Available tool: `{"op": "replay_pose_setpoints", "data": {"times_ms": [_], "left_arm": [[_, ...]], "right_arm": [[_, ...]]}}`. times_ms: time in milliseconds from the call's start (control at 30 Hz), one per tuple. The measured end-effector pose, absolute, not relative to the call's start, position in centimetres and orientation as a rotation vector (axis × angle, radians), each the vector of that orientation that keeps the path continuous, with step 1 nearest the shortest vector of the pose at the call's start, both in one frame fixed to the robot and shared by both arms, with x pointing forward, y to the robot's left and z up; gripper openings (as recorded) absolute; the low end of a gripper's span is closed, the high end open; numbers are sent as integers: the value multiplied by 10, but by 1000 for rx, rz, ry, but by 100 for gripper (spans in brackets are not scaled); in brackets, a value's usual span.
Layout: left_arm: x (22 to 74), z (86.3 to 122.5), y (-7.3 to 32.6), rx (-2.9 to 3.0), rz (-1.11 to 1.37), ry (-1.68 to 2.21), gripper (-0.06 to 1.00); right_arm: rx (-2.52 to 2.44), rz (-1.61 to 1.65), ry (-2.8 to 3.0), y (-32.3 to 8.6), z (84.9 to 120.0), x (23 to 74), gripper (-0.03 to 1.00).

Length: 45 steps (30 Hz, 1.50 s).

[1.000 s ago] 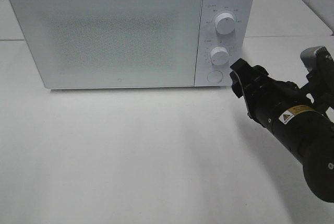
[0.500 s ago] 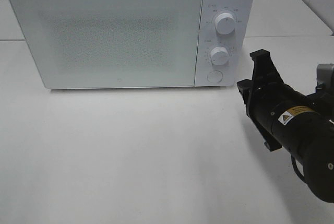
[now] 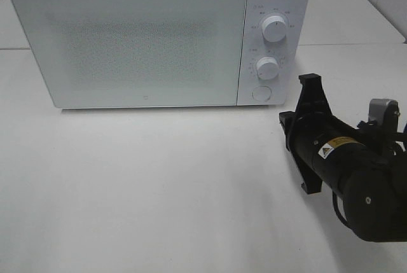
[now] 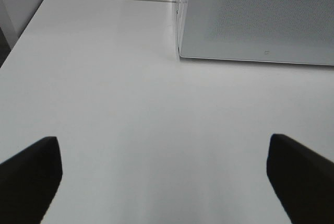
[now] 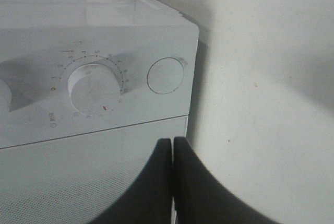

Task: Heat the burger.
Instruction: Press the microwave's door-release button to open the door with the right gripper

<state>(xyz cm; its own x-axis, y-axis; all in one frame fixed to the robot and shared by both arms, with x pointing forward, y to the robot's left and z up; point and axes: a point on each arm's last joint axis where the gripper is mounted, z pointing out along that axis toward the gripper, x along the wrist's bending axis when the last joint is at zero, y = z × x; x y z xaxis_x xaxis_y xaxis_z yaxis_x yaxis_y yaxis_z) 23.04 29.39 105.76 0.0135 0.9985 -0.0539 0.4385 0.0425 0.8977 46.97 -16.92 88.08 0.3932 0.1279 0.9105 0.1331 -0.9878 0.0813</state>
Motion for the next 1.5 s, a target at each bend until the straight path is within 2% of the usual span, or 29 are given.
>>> {"op": "replay_pose_setpoints", "data": {"times_ms": [600, 1500], "left_arm": [[230, 1058, 294, 1506, 903, 1536, 99], [230, 1058, 294, 1506, 903, 1536, 99]], "right_arm": [[-2599, -1747, -143, -142, 866, 510, 3], [-2667, -1697, -11, -150, 842, 564, 3]]}}
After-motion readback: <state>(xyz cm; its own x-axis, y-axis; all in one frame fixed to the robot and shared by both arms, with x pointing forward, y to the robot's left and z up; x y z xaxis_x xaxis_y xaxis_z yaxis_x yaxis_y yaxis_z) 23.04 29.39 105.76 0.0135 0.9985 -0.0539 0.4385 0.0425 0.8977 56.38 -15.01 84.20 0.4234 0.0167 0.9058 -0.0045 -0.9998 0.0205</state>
